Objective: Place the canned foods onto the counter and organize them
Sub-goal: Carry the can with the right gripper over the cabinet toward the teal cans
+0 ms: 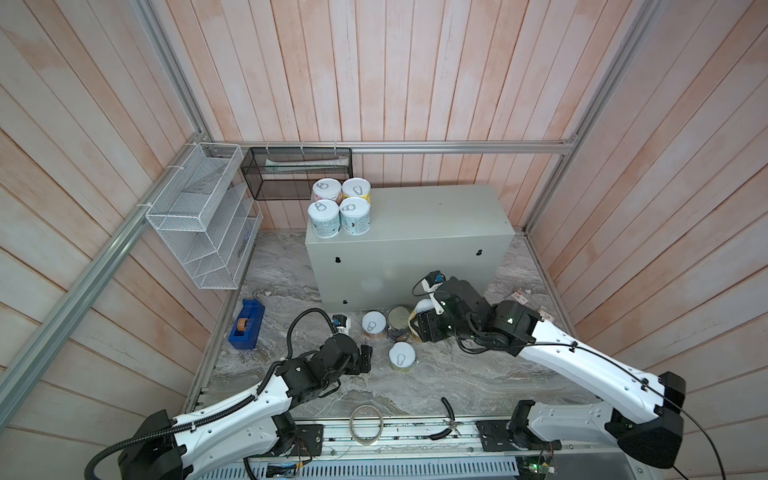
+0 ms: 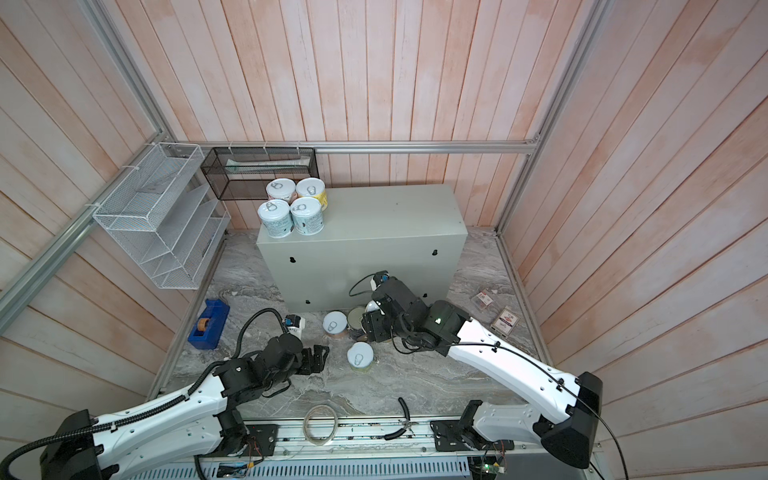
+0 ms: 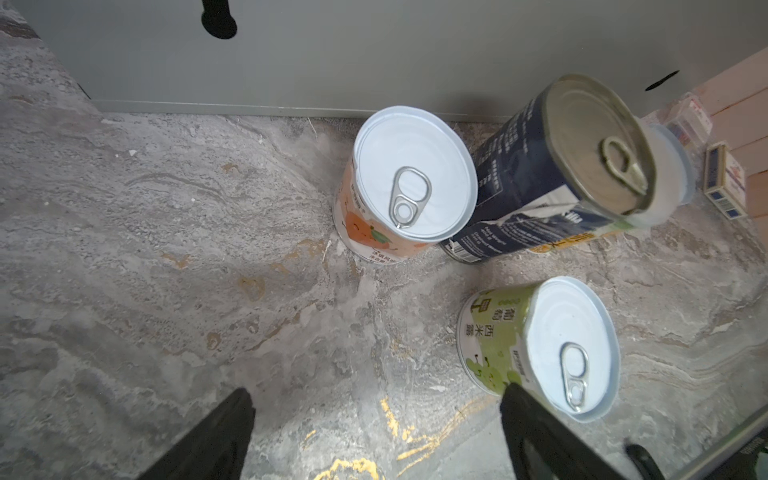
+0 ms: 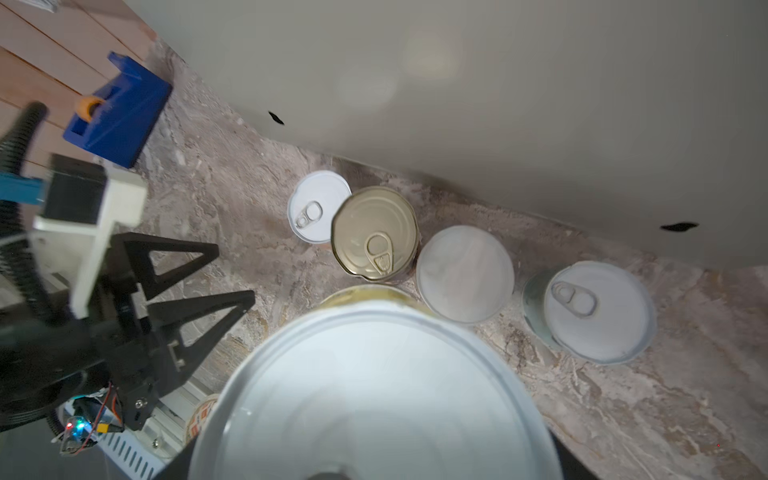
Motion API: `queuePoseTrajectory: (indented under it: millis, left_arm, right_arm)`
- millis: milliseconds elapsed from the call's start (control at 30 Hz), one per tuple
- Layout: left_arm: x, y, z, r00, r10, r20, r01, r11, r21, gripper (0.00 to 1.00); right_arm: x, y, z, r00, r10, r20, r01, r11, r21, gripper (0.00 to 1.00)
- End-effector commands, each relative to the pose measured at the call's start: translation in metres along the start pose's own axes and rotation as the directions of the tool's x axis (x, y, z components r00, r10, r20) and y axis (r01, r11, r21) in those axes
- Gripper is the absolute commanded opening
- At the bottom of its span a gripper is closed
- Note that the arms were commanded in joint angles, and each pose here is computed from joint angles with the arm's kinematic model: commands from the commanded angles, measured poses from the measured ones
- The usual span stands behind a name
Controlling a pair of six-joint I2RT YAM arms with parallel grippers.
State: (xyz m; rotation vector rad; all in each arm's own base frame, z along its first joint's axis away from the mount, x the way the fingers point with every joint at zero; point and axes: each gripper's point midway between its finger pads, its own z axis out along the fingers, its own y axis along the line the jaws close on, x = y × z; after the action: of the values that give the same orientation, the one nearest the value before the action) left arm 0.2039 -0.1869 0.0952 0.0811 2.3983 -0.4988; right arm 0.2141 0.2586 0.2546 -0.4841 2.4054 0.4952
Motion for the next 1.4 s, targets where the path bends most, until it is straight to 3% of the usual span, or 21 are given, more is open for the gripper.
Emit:
queuePoseTrajectory:
  millis: [0, 333, 667, 1067, 1367]
  left_arm:
    - [-0.009, -0.004, -0.005, 1.0, 0.009, 0.025, -0.01, 1.0, 0.004, 0.95]
    - [-0.008, -0.012, -0.006, 0.999, 0.026, 0.022, -0.028, 0.998, 0.051, 0.95]
    - [-0.011, -0.023, -0.006, 0.996, 0.089, 0.005, -0.089, 0.993, 0.079, 0.95]
    - [-0.007, -0.032, -0.001, 0.993, 0.116, -0.013, -0.113, 0.986, 0.123, 0.95]
    - [-0.002, -0.028, 0.0, 0.992, 0.127, -0.018, -0.124, 0.986, 0.114, 0.95]
  right_arm:
    - [-0.029, -0.013, -0.03, 0.996, -0.076, 0.042, 0.073, 0.995, 0.073, 0.0]
    - [-0.129, -0.008, -0.073, 0.963, -0.14, 0.232, 0.105, 0.982, 0.154, 0.0]
    - [-0.184, 0.007, -0.069, 0.941, -0.202, 0.271, 0.145, 0.966, 0.216, 0.0]
    - [-0.245, 0.023, -0.044, 0.9, -0.228, 0.372, 0.178, 0.97, 0.164, 0.0]
    - [-0.255, 0.021, -0.03, 0.905, -0.206, 0.371, 0.167, 0.977, 0.134, 0.0]
